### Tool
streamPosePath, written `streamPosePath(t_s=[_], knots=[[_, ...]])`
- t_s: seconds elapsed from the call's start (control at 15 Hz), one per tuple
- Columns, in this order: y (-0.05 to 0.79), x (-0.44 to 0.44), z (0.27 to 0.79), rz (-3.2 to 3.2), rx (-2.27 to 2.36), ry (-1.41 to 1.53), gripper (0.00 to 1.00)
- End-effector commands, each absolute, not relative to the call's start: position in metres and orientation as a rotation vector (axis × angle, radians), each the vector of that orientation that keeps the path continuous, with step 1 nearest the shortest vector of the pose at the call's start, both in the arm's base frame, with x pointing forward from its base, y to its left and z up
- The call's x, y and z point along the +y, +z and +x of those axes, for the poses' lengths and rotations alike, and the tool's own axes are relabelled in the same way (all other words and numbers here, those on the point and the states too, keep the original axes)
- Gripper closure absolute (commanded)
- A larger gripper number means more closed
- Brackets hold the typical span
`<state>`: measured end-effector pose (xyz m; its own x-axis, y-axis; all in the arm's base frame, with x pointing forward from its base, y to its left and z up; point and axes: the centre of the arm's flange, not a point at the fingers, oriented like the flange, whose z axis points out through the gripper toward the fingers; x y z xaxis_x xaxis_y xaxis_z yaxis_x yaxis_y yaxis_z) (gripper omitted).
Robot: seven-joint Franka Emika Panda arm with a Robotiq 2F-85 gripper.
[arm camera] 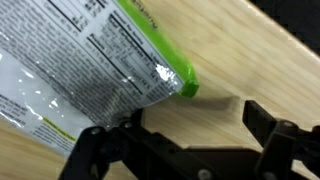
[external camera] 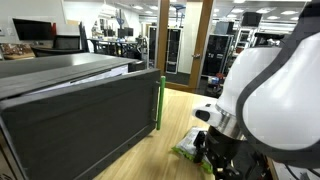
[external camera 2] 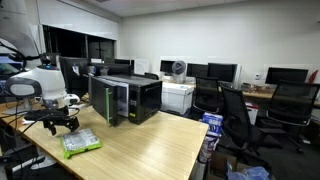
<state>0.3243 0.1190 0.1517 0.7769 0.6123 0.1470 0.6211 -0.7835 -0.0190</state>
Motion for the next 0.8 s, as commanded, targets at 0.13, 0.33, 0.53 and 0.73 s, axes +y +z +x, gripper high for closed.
streamPosePath(t_s=[0.13,0.33,0.53,0.73], knots=[[0.142,0.045,0.343,-3.133,-0.859,-0.251,0.0],[0.141,-0.002,0.37,-3.264,-0.731,-0.308,0.0],[0.164,-0.007,0.405,-3.255,-0.563,-0.407,0.0],[0.198,0.023,0.423,-3.168,-0.604,-0.486,0.0]])
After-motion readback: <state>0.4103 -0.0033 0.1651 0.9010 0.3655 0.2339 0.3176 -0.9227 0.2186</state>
